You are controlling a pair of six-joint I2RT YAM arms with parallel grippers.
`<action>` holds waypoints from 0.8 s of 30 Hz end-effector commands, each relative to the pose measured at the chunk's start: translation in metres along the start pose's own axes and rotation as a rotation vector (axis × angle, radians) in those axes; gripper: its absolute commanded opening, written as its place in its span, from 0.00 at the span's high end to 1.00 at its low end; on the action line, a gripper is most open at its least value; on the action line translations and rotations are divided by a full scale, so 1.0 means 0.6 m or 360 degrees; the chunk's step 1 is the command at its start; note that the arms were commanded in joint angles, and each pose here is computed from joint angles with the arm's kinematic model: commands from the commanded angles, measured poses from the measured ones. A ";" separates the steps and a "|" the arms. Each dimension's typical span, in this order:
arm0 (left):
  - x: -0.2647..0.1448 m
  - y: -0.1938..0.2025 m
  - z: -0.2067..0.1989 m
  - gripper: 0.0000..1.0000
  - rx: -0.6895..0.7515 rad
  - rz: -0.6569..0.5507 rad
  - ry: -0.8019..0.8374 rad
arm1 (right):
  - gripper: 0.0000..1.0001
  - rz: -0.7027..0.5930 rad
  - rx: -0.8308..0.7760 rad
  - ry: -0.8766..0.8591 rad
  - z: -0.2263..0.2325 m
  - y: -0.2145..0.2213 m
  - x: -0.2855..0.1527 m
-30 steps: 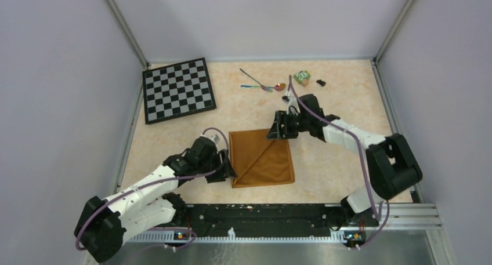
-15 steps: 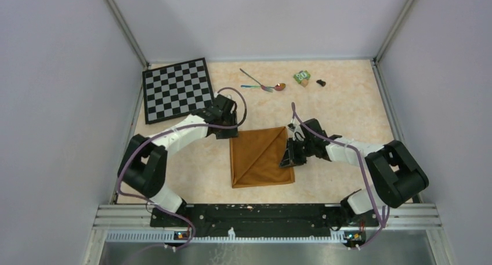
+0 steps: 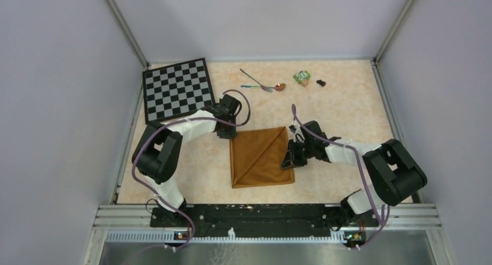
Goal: Fold the napkin into a case and place the utensils inside
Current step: Move the upper triangle-folded napkin to the center of the board.
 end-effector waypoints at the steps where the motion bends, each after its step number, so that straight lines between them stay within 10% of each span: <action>1: 0.014 -0.006 0.002 0.74 -0.0032 -0.0042 -0.0010 | 1.00 -0.0087 0.0024 0.0088 -0.016 -0.016 0.007; 9: 0.006 0.014 0.004 0.83 -0.0094 -0.0060 0.0024 | 1.00 -0.0150 -0.0032 0.0179 -0.021 -0.043 0.002; 24: -0.021 -0.024 -0.003 0.60 -0.0105 -0.0123 0.0048 | 1.00 -0.0126 -0.0068 0.0111 -0.011 -0.043 0.002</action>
Point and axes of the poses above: each gripper's point midway between its finger pads, its own x axis out along the fingers, its own z axis along the line the jaws close on, y = z × x, the point moved 7 cm from there along -x, back along the fingers, and after that the axes turned 15 degrees about x, right-handed, at the moved point
